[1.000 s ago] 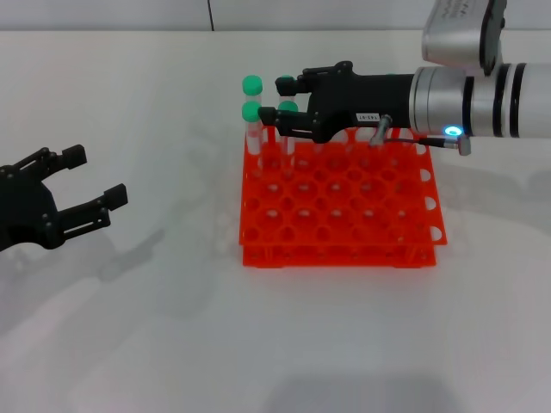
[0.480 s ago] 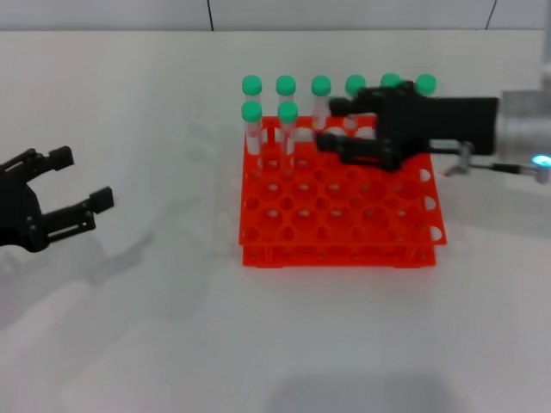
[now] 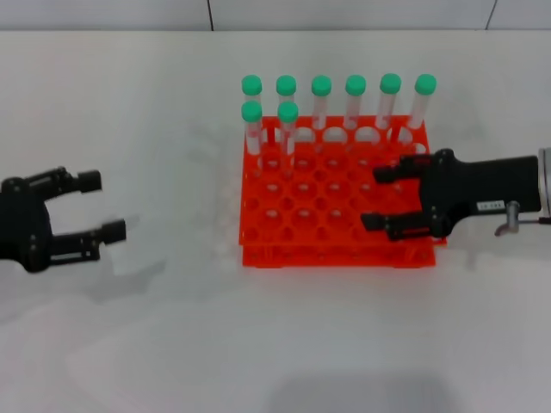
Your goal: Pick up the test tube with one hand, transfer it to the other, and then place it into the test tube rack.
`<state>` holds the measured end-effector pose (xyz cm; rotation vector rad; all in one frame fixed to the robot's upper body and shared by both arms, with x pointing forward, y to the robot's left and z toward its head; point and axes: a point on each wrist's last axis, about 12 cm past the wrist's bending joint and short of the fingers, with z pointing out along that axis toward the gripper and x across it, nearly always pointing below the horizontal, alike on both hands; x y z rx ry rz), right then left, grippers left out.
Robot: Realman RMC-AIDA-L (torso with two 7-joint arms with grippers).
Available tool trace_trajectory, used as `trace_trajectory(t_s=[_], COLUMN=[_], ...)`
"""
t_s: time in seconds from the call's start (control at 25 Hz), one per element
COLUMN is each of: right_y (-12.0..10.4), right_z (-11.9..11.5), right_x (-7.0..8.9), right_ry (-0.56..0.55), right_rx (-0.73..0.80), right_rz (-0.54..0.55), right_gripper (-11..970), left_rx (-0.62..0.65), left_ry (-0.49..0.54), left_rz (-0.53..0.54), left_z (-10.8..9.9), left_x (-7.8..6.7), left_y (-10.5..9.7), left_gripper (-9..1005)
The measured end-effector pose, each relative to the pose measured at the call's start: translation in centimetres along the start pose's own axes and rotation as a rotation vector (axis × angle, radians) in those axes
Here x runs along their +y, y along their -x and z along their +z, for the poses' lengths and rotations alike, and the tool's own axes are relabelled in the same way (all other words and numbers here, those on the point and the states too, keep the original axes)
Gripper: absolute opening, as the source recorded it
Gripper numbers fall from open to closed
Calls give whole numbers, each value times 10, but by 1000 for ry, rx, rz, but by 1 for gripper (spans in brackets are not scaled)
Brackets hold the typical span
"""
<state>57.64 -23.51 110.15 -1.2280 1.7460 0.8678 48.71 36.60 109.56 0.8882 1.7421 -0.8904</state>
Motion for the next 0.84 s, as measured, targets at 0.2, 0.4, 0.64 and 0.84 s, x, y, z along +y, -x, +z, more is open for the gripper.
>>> trace_trajectory(t_s=[0.2,0.4,0.64,0.84], right_y=[-3,-5,-6,-7], right_z=[-1,-2,-3,-3], right_x=[-1,-2,-2,-1], right_ry=[4,5,-1,-1], right_rx=[32,45,49,56], right_rz=[18,26,31,30], right_gripper=[754,752,750,750], left_rx=[46,58,57,59], left_ry=[-86,-93,-76,-74], left_rz=[12,17,17,15], left_z=[4,3,3,4], left_x=[-2,1,4,5], left_y=[6,9,12,12], left_gripper=[861,861,861,861])
